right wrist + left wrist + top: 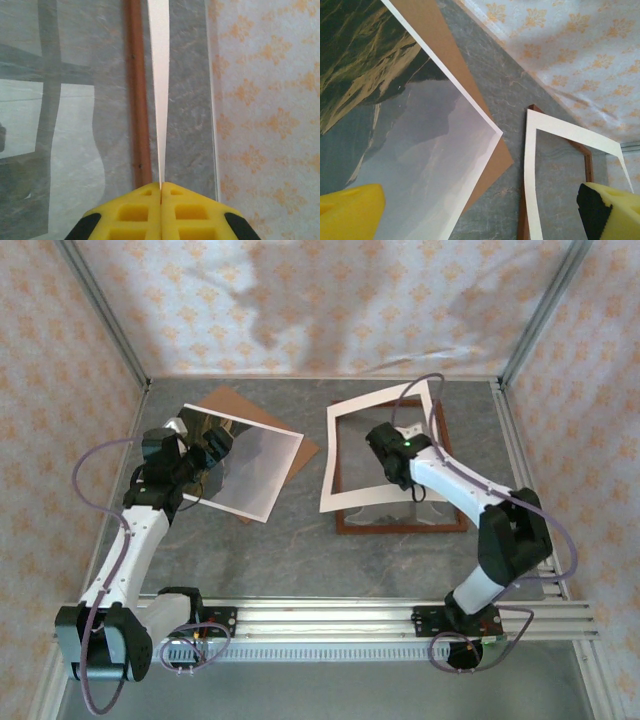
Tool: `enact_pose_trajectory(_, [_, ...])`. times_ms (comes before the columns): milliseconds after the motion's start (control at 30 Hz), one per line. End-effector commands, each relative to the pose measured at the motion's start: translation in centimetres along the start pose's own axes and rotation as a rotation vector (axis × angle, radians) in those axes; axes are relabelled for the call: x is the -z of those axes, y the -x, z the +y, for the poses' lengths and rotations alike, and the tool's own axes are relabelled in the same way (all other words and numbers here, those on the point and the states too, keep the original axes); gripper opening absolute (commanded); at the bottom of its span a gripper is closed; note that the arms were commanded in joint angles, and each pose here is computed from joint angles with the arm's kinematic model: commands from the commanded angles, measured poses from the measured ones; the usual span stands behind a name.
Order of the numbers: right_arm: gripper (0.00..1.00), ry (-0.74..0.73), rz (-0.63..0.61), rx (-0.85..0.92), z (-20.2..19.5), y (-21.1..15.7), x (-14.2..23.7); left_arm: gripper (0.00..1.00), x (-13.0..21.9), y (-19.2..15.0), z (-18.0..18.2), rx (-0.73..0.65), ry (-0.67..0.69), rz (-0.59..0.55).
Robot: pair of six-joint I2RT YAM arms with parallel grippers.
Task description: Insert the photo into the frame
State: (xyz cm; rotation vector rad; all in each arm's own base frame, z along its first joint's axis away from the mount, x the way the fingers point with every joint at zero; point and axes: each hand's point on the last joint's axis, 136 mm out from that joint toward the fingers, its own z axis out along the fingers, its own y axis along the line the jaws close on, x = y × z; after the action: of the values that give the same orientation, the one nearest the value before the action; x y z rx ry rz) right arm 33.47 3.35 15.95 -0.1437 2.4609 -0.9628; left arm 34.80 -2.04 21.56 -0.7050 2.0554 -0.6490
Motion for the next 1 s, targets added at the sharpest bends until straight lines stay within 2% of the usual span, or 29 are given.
enact_pose_trajectory(0, [0.06,-0.009,-0.043,-0.051,-1.2,0.7,0.4,1.00,0.0,-0.6,-0.5,0.009,-0.028,0.020])
enact_pose_trajectory(400, [0.05,-0.097,0.053,-0.029,-3.2,-0.7,-2.8,1.00,-1.3,-1.5,-0.9,0.030,-0.076,0.060])
enact_pose_trajectory(967, [0.05,-0.113,0.097,0.133,-1.1,-1.2,-5.6,1.00,-2.3,-2.3,-1.4,0.039,-0.094,0.099])
